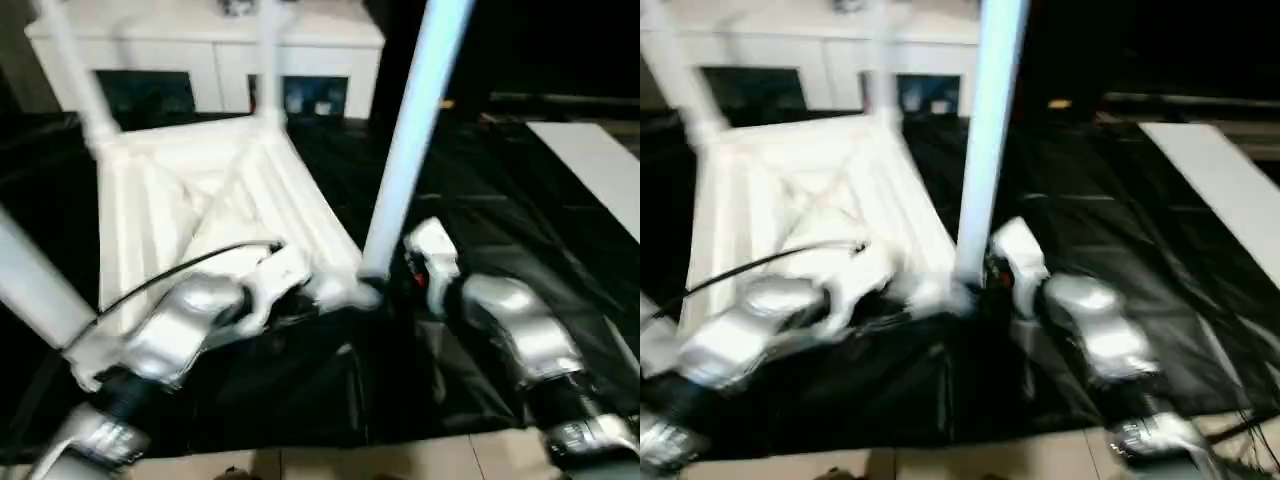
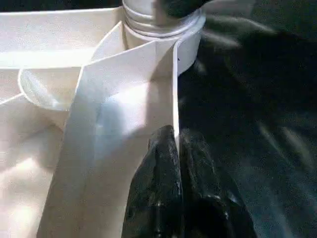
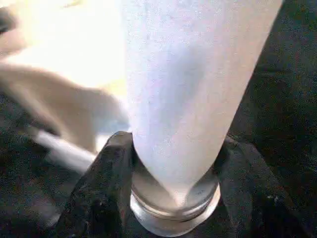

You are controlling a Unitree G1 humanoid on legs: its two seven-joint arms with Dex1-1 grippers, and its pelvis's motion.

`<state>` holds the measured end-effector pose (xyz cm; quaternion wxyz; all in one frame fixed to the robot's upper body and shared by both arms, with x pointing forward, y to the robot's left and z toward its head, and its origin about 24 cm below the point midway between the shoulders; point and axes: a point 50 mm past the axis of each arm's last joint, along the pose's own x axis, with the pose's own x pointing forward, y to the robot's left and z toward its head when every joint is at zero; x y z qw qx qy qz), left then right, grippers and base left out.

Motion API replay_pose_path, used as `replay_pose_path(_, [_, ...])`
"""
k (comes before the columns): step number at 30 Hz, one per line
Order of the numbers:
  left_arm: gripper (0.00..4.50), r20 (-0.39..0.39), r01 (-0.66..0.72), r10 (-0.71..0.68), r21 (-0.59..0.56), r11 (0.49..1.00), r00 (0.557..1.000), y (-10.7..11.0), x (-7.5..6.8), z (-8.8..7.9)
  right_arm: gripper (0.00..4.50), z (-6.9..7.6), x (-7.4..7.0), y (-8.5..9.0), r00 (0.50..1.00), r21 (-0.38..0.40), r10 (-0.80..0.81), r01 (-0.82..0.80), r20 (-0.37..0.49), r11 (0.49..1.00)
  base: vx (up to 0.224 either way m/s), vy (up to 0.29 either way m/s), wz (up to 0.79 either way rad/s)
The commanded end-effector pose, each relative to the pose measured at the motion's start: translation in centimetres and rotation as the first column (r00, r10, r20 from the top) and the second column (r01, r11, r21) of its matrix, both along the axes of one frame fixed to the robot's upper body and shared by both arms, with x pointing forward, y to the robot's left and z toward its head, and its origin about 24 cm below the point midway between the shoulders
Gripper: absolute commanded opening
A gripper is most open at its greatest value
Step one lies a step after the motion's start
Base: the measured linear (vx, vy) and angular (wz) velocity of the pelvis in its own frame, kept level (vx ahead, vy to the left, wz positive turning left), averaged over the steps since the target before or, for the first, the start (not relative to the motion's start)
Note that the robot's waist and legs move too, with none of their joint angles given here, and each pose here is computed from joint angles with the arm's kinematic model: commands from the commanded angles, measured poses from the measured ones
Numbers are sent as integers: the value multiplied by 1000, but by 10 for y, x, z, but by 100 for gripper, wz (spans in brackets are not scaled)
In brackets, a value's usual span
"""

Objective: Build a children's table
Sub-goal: Rotate leg to tighten, then rotate table base

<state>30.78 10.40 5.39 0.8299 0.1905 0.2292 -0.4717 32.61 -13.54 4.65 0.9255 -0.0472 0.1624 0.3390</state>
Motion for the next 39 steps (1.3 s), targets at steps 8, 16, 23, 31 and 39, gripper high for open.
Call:
replay_pose_path(8, [0, 172, -300, 292, 22, 954, 941, -33, 40, 15, 201, -30, 20, 27, 815, -36, -550, 554, -181, 832, 0, 0, 0])
replay_pose_path(16, [0, 178, -251, 235, 71, 965, 955, -27, 38, 12, 254, 2, 28, 61, 953, 104, -302, 300, -1, 948, 0, 0, 0])
replay_pose_path(23, [0, 173, -226, 210, 83, 970, 962, -16, 35, 8, 314, 13, 25, 22, 949, 85, -301, 294, 90, 952, 0, 0, 0])
replay_pose_path(31, [0, 171, -144, 127, 92, 985, 977, -10, 29, 7, 382, 20, -35, -37, 991, -24, 114, -113, 63, 993, 0, 0, 0])
replay_pose_path(39, [0, 147, -91, 75, 108, 990, 986, 0, 23, 6, 446, 20, -66, -64, 977, -23, 211, -212, -26, 977, 0, 0, 0])
